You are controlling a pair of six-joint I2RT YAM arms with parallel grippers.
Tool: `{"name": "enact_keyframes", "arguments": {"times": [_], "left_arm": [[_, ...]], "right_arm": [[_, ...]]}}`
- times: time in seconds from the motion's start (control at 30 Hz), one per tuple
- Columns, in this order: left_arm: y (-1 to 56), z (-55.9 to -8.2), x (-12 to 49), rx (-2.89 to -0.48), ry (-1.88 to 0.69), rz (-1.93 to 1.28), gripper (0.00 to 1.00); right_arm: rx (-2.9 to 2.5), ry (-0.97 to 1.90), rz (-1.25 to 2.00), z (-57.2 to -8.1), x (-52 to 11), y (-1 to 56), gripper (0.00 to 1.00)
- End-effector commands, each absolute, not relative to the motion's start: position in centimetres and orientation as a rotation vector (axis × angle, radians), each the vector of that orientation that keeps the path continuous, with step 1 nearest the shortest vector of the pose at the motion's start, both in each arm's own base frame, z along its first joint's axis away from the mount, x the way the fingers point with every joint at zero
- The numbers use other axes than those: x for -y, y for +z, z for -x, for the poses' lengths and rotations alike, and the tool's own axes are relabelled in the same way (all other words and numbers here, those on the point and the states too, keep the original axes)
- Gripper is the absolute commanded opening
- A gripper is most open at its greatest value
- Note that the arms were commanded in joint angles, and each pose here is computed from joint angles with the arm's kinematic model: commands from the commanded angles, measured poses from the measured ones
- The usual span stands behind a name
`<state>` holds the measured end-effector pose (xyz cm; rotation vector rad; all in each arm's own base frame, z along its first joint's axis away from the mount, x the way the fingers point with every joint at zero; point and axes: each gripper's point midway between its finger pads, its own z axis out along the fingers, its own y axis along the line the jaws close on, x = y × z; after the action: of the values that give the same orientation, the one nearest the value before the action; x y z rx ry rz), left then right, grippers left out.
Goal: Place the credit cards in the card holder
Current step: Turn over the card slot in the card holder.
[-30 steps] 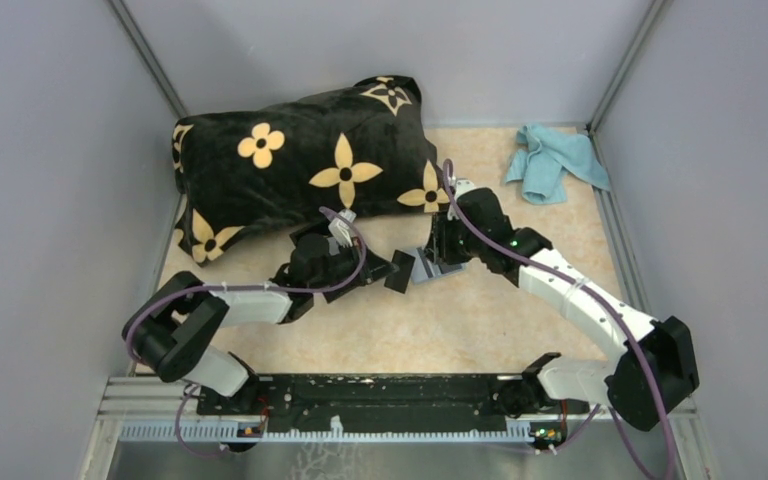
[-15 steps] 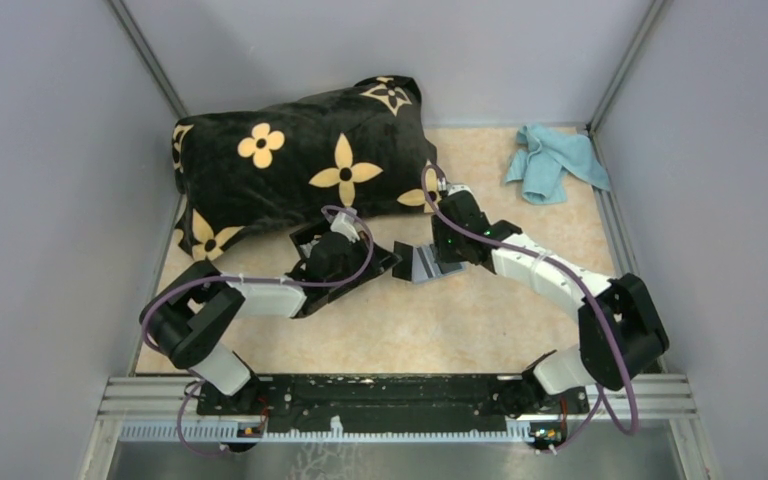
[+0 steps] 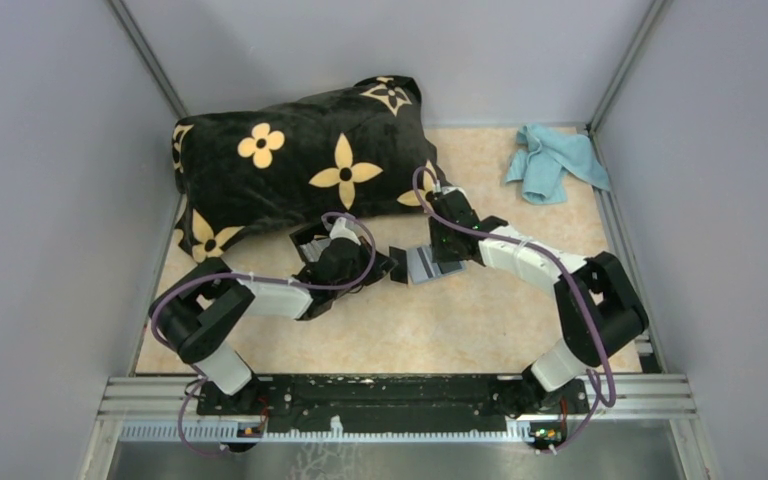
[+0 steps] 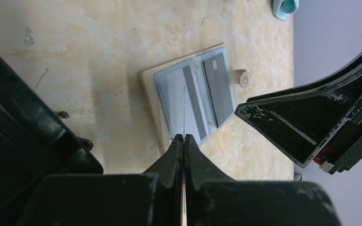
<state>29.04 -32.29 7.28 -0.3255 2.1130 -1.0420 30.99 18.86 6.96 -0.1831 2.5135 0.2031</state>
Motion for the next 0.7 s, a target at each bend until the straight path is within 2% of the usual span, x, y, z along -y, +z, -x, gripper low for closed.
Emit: {"name": "enact_keyframes", "arguments": {"times": [0.0, 0.67], "left_arm": [[7.6, -29.8, 32.4, -2.089, -1.009, 0.370, 0.00], [5.9, -29.9, 32.0, -2.119, -0.917, 0.482, 0.00]], "right_arm": [[-2.447, 0.217, 0.158, -33.4, -19.3, 8.5, 0.36], [-2.485, 0.221, 0.143, -33.6, -19.0, 7.0, 0.35]]}}
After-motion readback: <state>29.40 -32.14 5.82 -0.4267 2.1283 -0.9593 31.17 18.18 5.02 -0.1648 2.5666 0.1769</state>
